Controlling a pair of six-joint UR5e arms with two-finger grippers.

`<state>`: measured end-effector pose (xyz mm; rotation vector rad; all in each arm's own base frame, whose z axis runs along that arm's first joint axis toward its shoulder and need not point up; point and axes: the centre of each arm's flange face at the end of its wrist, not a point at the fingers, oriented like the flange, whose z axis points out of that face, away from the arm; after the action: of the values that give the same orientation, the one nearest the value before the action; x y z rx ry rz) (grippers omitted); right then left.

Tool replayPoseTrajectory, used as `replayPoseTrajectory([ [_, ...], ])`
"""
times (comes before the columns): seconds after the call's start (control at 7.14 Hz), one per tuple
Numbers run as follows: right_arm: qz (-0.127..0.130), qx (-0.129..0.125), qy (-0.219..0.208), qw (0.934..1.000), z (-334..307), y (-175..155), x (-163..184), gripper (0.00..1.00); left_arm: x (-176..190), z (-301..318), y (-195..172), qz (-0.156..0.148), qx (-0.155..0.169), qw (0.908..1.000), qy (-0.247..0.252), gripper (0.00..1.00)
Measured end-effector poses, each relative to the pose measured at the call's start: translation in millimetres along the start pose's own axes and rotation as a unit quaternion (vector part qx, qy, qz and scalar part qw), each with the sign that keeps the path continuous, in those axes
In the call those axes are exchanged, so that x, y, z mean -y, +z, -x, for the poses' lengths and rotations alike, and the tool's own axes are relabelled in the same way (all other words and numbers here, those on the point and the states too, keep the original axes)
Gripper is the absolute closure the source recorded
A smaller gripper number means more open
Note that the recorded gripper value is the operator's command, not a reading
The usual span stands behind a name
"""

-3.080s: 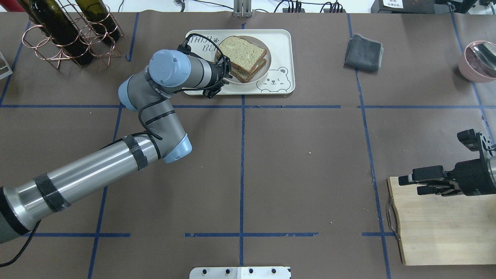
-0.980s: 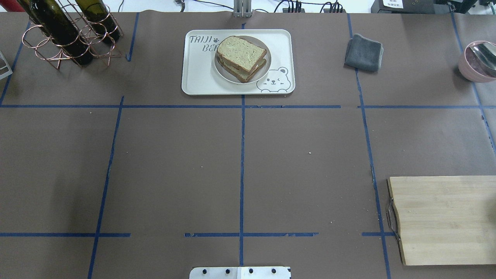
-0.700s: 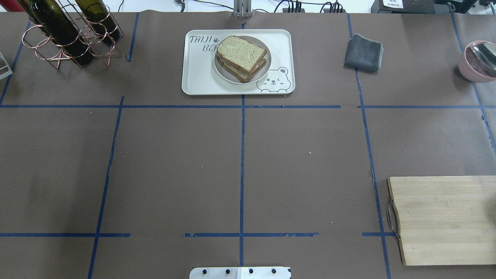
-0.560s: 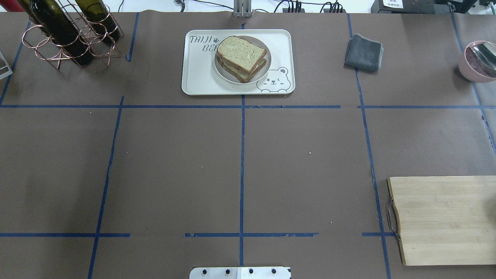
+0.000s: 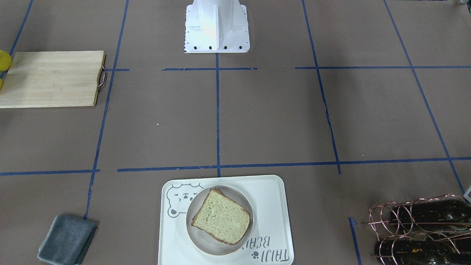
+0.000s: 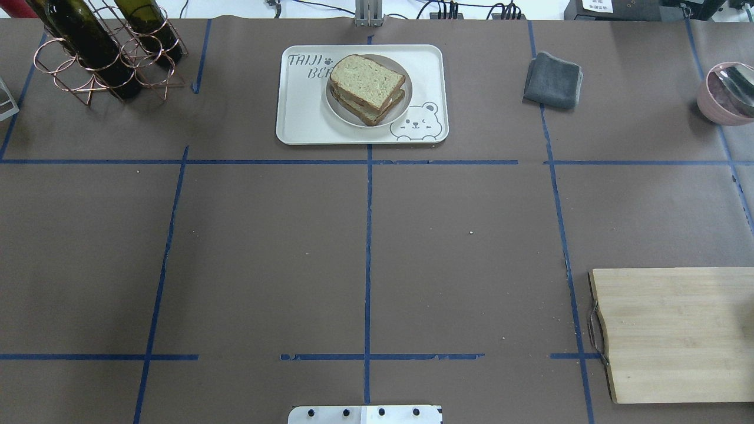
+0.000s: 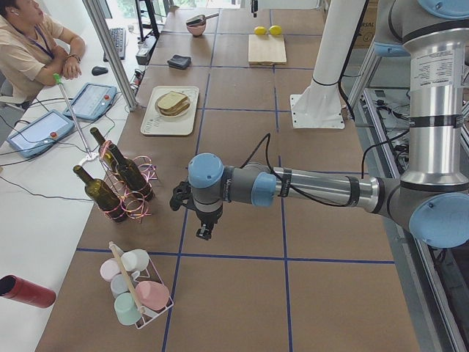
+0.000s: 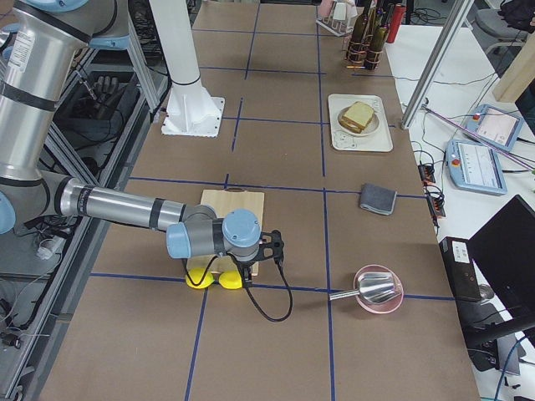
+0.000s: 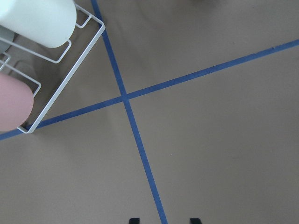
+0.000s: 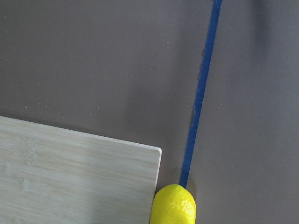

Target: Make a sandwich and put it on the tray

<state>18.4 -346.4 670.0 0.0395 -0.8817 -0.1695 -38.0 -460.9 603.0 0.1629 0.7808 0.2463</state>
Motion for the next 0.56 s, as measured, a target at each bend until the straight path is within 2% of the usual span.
replayPoseTrajectory([
  [0.28,0.008,-0.009,-0.002,0.9999,6,-42,17,0.00,-11,1,2,0.002,-0.020,0.9998,-0.009,0.00],
  [0.56,0.007,-0.020,0.001,0.9998,12,-64,19,0.00,-18,0,4,0.002,-0.031,0.9994,-0.014,0.00],
])
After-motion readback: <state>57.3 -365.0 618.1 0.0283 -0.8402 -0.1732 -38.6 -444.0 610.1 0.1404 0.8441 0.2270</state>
